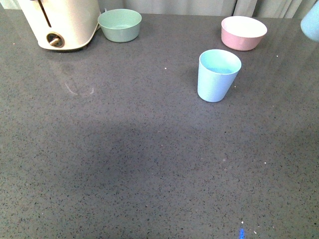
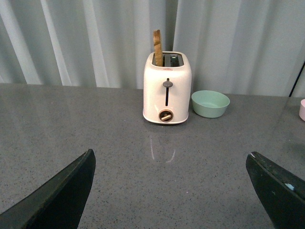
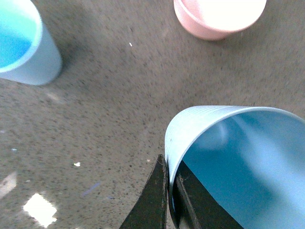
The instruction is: Stack blue cups with both arms
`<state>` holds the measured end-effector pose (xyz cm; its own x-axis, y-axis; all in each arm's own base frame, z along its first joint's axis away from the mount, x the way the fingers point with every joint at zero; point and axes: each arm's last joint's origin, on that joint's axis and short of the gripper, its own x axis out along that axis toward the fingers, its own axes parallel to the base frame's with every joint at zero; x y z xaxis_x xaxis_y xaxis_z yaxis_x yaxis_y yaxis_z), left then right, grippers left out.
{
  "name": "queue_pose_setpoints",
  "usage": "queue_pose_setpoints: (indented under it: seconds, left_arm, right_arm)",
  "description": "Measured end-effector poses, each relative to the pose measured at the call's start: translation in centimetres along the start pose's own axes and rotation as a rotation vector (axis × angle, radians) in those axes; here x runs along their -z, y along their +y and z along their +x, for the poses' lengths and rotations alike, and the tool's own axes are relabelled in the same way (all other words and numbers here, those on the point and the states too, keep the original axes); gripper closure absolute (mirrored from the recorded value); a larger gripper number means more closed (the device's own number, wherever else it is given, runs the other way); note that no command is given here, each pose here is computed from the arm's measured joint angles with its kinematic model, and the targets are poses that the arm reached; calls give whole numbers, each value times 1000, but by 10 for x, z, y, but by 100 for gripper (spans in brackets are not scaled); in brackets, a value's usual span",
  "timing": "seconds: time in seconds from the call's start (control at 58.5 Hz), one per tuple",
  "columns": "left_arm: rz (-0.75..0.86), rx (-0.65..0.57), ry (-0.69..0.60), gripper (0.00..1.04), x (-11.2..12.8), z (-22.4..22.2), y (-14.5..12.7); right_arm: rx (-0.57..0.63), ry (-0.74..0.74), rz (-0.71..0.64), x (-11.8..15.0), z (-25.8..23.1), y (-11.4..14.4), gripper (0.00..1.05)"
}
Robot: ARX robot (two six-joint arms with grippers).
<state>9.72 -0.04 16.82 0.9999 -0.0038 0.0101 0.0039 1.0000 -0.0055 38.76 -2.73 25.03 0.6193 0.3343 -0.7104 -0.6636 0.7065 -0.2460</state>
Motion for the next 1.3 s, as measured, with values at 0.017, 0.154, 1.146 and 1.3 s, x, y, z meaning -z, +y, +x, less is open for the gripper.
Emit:
queue_pose_setpoints:
  seconds: [0.017, 0.154, 1.146, 1.3]
  left_arm:
    - [0, 0, 0, 9, 0, 0, 0]
    - [0, 0, 0, 9, 0, 0, 0]
    - [0, 0, 0, 9, 0, 0, 0]
    - [0, 0, 0, 9, 0, 0, 0]
  right_arm:
    - [-4, -16, -14, -6, -5, 5, 103]
    - [-56, -48, -67, -25, -10, 33, 103]
    - [-165, 39, -172, -66, 44, 116, 103]
    - [-162, 48, -167, -67, 53, 118, 103]
